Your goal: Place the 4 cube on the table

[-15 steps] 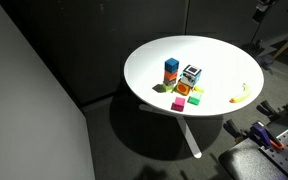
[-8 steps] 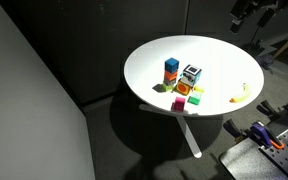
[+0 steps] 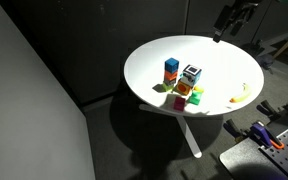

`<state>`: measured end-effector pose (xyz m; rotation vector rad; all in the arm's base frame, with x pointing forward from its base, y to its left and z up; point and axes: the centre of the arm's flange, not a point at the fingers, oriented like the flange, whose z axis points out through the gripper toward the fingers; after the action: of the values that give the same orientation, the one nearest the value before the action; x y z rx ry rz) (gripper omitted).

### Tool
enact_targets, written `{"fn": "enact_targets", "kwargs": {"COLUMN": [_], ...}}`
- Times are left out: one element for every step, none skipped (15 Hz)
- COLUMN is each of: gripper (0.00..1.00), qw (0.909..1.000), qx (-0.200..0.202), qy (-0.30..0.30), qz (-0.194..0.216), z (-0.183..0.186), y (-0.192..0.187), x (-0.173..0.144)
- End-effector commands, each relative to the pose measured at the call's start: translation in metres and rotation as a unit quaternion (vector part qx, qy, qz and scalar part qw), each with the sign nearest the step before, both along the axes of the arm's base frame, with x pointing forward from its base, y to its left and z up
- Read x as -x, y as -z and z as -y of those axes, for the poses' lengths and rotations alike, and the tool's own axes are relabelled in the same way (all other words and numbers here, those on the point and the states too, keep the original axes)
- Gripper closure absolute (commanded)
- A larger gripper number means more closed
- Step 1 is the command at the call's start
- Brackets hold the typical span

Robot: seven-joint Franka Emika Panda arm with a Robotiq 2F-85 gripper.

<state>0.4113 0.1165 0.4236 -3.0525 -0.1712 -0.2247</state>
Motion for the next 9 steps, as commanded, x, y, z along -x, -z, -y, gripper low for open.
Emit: {"fn": "enact_targets", "kwargs": {"gripper": [0.0, 0.0, 0.0, 0.0, 0.0, 0.0, 0.0, 0.0, 0.0], "qw": [0.9982, 0.9979, 0.9975, 0.9971, 0.9968, 0.9964, 0.996, 0.9959, 0.9956], "qx": [-0.014, -0.008, -0.004, 0.0, 0.002, 0.005, 0.007, 0.01, 0.014], "qy": [-0.057, -0.061, -0.066, -0.067, -0.066, -0.065, -0.061, -0.055, -0.049], "qz": [-0.009, -0.019, -0.028, -0.037, -0.045, -0.054, -0.064, -0.071, -0.078], "z": [0.005, 0.006, 0.007, 0.008, 0.008, 0.008, 0.009, 0.01, 0.011], "y": [0.007, 0.01, 0.013, 0.017, 0.02, 0.022, 0.025, 0.026, 0.028], "x": [-0.047, -0.057, -0.066, -0.076, -0.083, -0.091, -0.099, -0.105, -0.111]}}
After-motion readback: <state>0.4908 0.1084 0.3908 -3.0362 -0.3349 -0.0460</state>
